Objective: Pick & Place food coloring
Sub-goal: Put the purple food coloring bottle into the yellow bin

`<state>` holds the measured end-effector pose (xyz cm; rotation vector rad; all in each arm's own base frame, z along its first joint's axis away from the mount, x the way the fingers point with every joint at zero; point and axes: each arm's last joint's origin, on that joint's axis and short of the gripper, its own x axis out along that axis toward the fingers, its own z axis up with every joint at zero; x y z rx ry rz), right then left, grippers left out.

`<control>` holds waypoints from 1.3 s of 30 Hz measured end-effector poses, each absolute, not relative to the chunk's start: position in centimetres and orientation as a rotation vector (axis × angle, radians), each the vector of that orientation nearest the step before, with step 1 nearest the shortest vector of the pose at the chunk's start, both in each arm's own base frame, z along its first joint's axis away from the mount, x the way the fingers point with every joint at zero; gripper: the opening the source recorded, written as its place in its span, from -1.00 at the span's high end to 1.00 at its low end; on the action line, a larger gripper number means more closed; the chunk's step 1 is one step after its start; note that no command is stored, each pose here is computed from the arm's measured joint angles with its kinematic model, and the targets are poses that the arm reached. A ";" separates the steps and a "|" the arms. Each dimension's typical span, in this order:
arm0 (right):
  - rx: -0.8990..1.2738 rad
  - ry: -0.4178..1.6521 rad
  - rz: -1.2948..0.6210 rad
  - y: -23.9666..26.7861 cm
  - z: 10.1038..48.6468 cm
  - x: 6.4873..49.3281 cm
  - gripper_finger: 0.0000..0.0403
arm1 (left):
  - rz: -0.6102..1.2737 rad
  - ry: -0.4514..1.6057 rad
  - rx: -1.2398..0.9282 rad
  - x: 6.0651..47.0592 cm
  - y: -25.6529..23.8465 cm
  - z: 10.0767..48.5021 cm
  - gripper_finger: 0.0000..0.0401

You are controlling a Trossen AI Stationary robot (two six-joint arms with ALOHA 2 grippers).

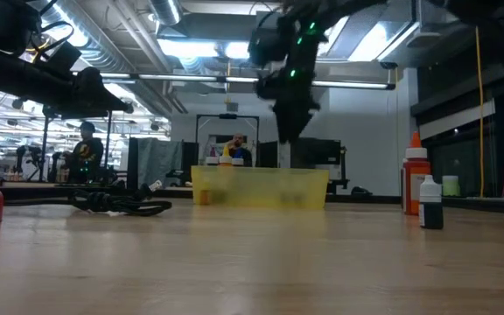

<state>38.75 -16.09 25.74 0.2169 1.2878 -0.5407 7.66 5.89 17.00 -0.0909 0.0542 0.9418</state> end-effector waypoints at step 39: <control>0.526 1.369 -0.554 13.1 26.5 26.7 -0.42 | 0.941 0.053 -0.091 7.7 5.9 17.0 -0.82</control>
